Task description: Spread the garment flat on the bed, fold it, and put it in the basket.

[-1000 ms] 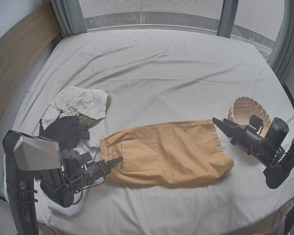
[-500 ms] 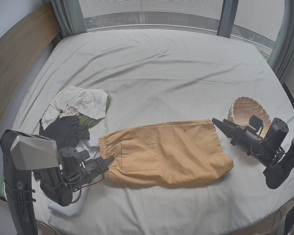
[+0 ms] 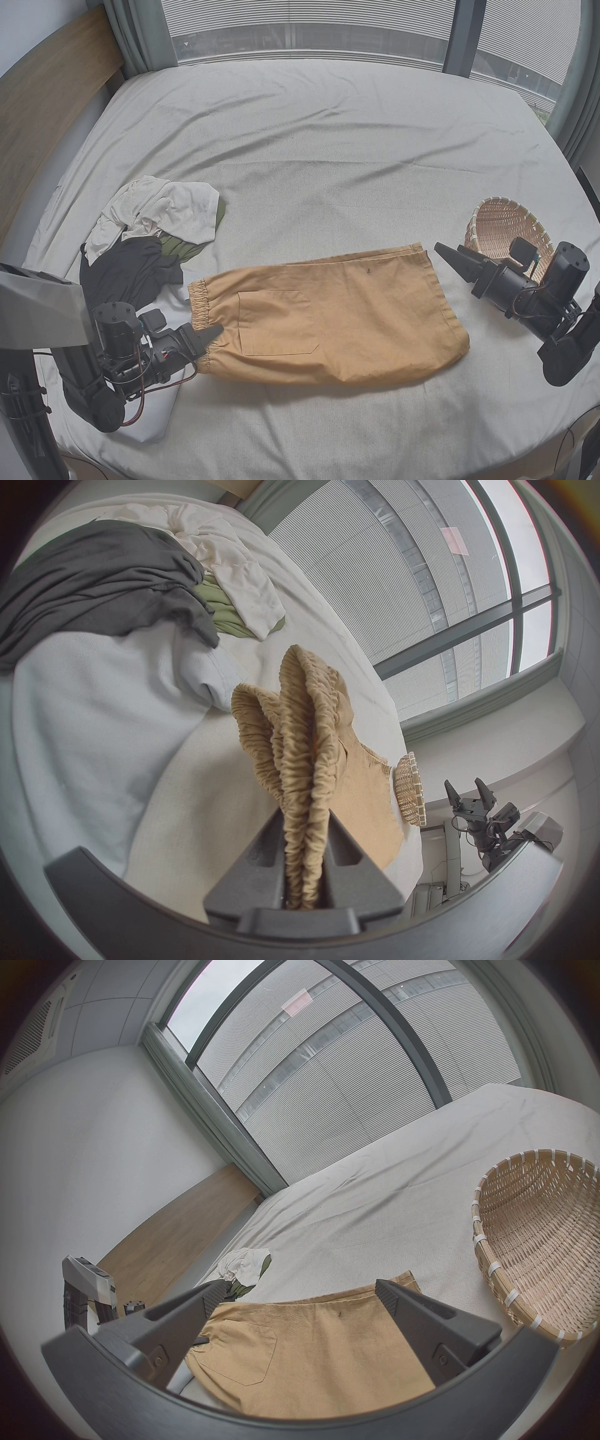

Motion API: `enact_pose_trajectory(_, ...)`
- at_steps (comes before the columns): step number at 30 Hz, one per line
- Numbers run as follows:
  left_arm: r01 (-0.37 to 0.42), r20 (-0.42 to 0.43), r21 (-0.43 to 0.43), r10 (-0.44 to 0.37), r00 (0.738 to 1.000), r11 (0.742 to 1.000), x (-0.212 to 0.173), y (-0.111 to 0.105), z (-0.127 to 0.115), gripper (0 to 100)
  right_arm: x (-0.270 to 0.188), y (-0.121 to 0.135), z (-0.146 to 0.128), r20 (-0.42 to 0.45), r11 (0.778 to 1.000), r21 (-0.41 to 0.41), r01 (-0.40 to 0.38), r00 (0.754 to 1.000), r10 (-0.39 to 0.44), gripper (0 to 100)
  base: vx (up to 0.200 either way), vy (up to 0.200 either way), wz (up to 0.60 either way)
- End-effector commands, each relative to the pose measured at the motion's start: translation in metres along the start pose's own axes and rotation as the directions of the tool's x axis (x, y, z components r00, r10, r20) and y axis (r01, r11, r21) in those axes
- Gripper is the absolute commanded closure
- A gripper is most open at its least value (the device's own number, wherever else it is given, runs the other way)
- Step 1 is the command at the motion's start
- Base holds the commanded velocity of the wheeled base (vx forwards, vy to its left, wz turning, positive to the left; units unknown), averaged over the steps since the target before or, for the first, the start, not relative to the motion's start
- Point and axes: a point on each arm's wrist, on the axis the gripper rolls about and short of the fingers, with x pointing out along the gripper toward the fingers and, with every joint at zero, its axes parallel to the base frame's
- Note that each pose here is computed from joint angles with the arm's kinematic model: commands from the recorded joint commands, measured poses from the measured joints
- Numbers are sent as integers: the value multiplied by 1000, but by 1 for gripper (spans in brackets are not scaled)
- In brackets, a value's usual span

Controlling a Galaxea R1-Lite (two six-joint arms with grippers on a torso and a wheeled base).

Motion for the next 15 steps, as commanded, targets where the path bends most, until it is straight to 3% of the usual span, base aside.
enact_pose_trajectory(1,-14,46,-7,14,999,1000,-18,1,12,100,1,-1,-4,-15,1000,7,1,1000,-1,0,0,0,0)
enact_pose_trajectory(8,-5,91,-19,7,996,1000,-50,3,29,100,3,0,-7,-23,1000,10,-2,1000,2,0,0,0,0)
enact_pose_trajectory(15,-49,129,-36,53,990,998,-71,14,36,100,2,0,-8,-28,1000,12,-1,1000,2,0,0,0,0)
